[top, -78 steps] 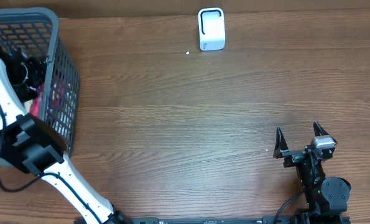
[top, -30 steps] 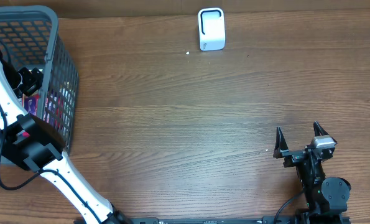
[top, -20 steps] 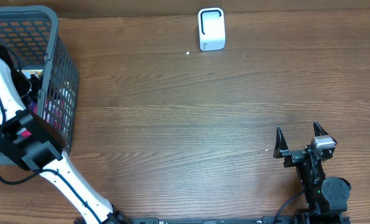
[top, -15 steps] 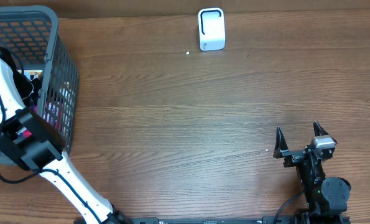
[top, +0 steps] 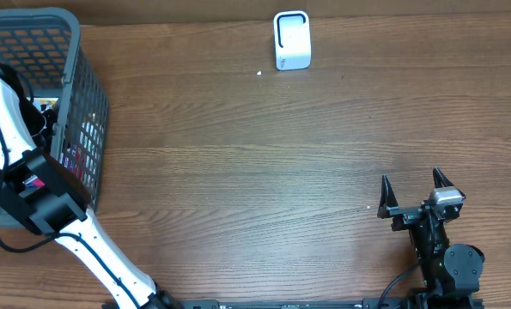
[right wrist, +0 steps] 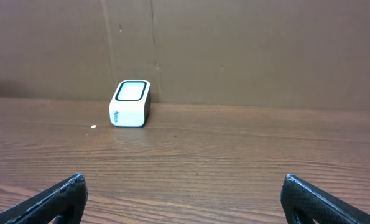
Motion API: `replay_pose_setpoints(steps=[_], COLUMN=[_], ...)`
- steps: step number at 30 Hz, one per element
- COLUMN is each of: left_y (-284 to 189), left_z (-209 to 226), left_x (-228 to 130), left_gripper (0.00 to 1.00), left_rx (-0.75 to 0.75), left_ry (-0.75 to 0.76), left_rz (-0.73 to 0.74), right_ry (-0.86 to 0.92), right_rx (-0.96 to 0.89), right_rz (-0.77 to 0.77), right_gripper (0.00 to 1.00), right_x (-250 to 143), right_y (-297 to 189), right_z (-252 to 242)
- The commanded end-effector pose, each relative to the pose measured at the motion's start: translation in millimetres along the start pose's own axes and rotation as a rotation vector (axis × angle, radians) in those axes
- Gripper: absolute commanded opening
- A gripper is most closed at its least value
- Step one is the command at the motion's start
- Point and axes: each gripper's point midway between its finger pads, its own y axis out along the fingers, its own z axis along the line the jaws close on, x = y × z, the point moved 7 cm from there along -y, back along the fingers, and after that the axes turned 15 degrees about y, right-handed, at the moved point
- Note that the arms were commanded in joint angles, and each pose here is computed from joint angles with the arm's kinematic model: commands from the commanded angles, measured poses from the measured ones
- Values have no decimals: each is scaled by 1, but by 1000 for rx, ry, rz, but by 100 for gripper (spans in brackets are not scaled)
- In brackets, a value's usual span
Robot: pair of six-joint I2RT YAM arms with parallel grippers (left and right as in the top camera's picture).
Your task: Scan the item barcode
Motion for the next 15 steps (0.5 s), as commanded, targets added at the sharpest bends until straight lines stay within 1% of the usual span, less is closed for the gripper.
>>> replay_pose_setpoints(steps=[1,4,8,10,13,15], left_y=[25,-13,-70,-103,-139,-161], left_z=[2,-1,-5,-3,-1,0], left_x=[9,16,12,6,-6,-16], left_gripper=[4,4,4,4,4,4], left_rx=[40,6,3,46,99,108], left_ry=[-86,-86,-117,-122,-131,-137], left_rz=[90,-39,-217,-322,-431,-499], right_ry=[-1,-1,-1,-1,-1,-1], right_rx=[-16,-16,-16,-16,-16,-16], right_rz=[-8,-8,-8,-8,-8,-8], right_gripper=[100,100,100,100,100,100], right_x=[-1,-1,-1,-1,-1,-1], right_y=[0,0,0,0,0,0], right_z=[-3,-3,-3,-3,-3,-3])
